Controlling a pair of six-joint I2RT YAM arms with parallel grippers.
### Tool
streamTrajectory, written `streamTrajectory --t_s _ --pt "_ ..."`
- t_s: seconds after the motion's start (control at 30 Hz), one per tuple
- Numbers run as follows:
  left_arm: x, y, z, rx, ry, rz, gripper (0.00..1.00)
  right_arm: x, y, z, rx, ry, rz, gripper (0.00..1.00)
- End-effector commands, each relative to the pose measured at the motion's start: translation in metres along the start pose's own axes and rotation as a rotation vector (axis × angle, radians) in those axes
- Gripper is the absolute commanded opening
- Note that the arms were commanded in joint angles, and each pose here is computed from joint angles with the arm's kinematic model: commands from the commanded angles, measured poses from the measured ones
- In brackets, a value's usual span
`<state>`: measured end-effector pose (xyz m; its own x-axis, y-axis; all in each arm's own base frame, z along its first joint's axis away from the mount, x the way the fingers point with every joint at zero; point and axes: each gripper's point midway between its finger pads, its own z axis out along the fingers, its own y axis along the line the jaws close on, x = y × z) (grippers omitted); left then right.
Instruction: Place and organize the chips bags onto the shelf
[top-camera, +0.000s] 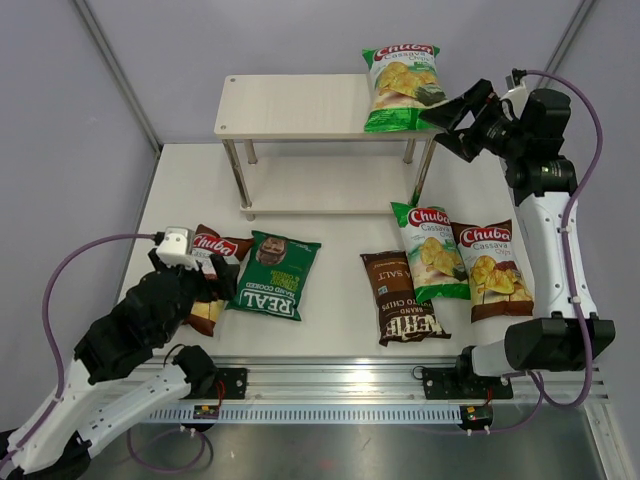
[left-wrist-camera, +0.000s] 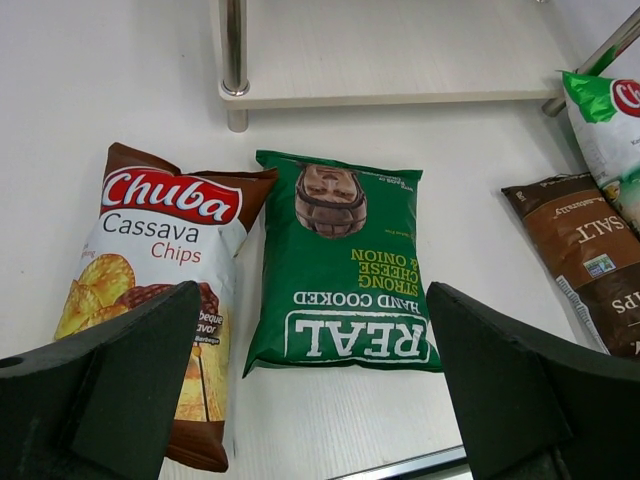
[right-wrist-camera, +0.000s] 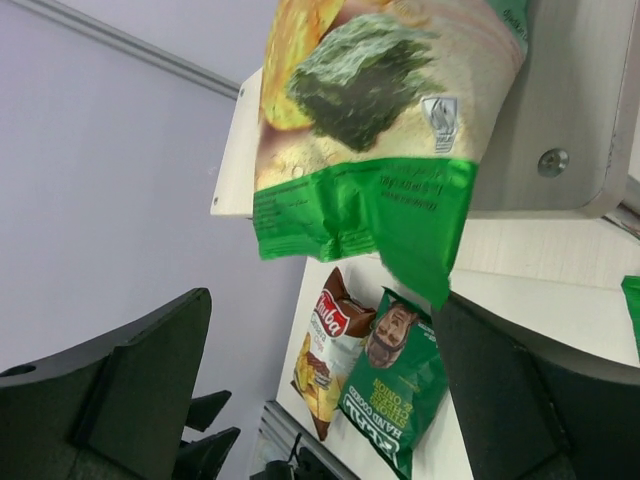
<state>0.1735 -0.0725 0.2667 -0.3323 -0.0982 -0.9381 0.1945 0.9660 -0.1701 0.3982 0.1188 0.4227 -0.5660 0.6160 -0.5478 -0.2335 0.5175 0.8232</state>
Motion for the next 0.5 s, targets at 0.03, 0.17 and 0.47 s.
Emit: streamTrajectory --t_s 0.03,0.17,0.47 --pt "-0.007 -0.014 0.012 -0.011 0.049 -0.027 0.99 0.016 0.015 -0.035 0.027 -0.001 -0.134 1.0" --pt "0.005 -0.022 0.025 -0.047 0.152 -0.022 0.99 0.043 -0.011 -0.058 0.118 -0.001 -0.178 1.0" --pt "0.014 -0.011 0.047 -0.112 0.227 -0.055 0.99 0.159 -0.025 -0.077 -0.221 0.177 -0.024 1.0"
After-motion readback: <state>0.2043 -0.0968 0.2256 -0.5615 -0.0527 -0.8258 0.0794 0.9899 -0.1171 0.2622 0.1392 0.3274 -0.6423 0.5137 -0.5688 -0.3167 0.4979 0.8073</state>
